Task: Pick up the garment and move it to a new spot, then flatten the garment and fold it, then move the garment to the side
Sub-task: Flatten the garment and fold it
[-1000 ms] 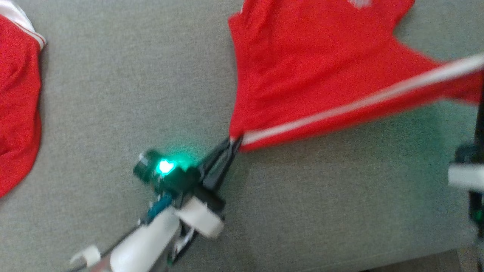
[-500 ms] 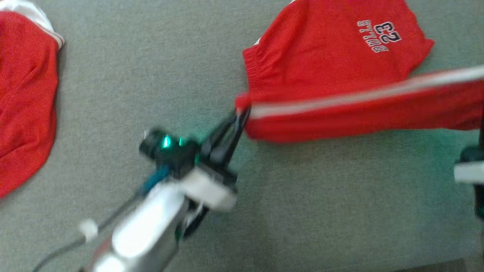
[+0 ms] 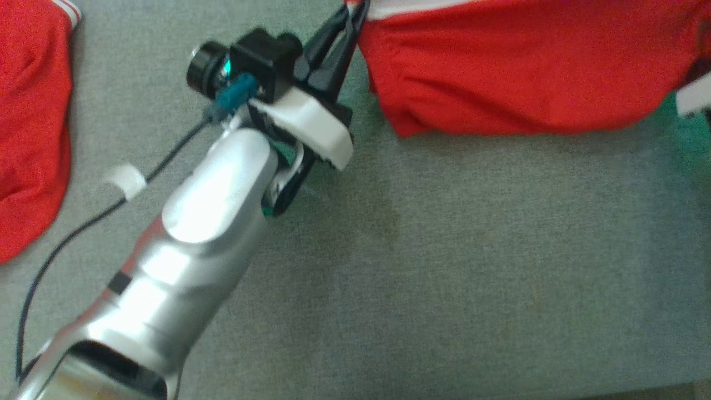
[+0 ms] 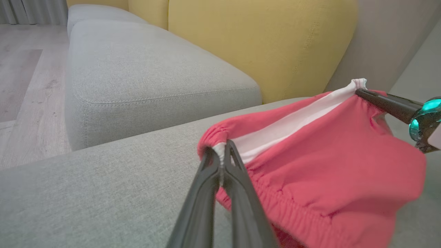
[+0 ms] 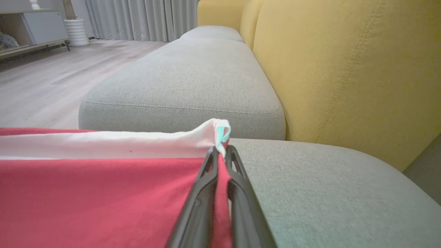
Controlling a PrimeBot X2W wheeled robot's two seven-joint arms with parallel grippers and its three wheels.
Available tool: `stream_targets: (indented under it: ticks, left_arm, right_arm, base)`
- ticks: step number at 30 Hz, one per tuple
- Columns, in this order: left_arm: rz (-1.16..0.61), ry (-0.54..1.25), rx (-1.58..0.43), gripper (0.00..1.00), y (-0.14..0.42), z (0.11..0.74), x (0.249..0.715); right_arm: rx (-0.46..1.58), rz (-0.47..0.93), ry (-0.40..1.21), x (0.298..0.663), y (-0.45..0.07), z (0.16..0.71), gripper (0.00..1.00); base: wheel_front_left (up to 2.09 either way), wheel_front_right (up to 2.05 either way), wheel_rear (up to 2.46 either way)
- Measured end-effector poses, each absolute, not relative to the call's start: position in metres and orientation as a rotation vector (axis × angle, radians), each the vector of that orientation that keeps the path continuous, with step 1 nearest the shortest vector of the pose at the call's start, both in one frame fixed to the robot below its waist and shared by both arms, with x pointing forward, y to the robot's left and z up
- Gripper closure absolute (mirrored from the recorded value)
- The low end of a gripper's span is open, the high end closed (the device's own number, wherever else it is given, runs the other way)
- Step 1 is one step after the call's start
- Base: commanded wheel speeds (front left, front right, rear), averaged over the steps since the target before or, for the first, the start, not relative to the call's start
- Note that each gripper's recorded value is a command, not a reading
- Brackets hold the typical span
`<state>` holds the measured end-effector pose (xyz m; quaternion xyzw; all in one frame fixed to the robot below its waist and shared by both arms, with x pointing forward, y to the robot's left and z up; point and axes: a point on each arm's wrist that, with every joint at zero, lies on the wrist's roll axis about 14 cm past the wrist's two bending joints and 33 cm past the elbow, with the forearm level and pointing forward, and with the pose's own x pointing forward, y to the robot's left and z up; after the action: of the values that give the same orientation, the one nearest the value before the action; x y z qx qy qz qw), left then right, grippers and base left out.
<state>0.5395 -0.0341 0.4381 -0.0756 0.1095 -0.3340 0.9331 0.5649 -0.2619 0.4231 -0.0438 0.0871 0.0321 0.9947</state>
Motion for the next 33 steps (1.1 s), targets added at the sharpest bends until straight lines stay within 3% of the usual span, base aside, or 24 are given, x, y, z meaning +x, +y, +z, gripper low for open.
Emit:
stream_targets:
  ticks: [5, 6, 7, 8, 9, 10, 18, 23, 29, 31, 32, 33]
  left_arm:
    - [-0.662, 0.224, -0.111, 1.0, -0.029, 0.424, 0.558]
    - [-0.656, 0.219, -0.118, 1.0, -0.029, 0.422, 0.56]
    - [-0.652, 0.218, -0.122, 1.0, -0.028, 0.418, 0.561]
    - [-0.65, 0.219, -0.12, 1.0, -0.028, 0.413, 0.561]
    - [-0.645, 0.213, -0.12, 0.64, -0.026, 0.41, 0.561]
    - [-0.637, 0.208, -0.119, 0.0, -0.025, 0.407, 0.561]
    - [-0.563, 0.102, -0.078, 0.0, -0.017, 0.421, 0.558]
    - [-0.457, 0.032, -0.118, 0.0, 0.003, 0.44, 0.525]
    - [-0.321, 0.036, -0.142, 0.0, 0.042, 0.443, 0.483]
    - [-0.267, 0.032, -0.15, 0.0, 0.059, 0.448, 0.471]
    - [-0.253, 0.029, -0.153, 0.0, 0.063, 0.451, 0.468]
    - [-0.242, 0.025, -0.154, 0.0, 0.066, 0.454, 0.464]
  right_arm:
    - [-0.121, 0.082, 0.218, 0.591, -0.257, 0.407, 1.0]
    - [-0.123, 0.086, 0.229, 0.594, -0.255, 0.403, 0.94]
    - [-0.128, 0.097, 0.235, 0.597, -0.252, 0.4, 0.78]
    - [-0.122, 0.101, 0.245, 0.599, -0.249, 0.395, 0.22]
    - [-0.113, 0.099, 0.254, 0.6, -0.247, 0.391, 0.0]
    - [-0.104, 0.094, 0.26, 0.601, -0.247, 0.388, 0.0]
    - [0.004, 0.084, 0.161, 0.602, -0.236, 0.415, 0.0]
    - [0.024, 0.044, 0.32, 0.56, -0.248, 0.369, 0.0]
    - [0.083, -0.036, 0.356, 0.564, -0.265, 0.362, 0.0]
    - [0.145, -0.06, 0.433, 0.564, -0.262, 0.349, 0.0]
    - [0.17, -0.062, 0.455, 0.564, -0.259, 0.347, 0.03]
    - [0.191, -0.057, 0.475, 0.564, -0.255, 0.347, 0.25]
  base:
    - [0.0, 0.0, 0.0]
    - [0.0, 0.0, 0.0]
    - [0.0, 0.0, 0.0]
    - [0.0, 0.0, 0.0]
    - [0.0, 0.0, 0.0]
    - [0.0, 0.0, 0.0]
    - [0.0, 0.0, 0.0]
    - [0.0, 0.0, 0.0]
    - [0.0, 0.0, 0.0]
    - [0.0, 0.0, 0.0]
    - [0.0, 0.0, 0.0]
    - [0.0, 0.0, 0.0]
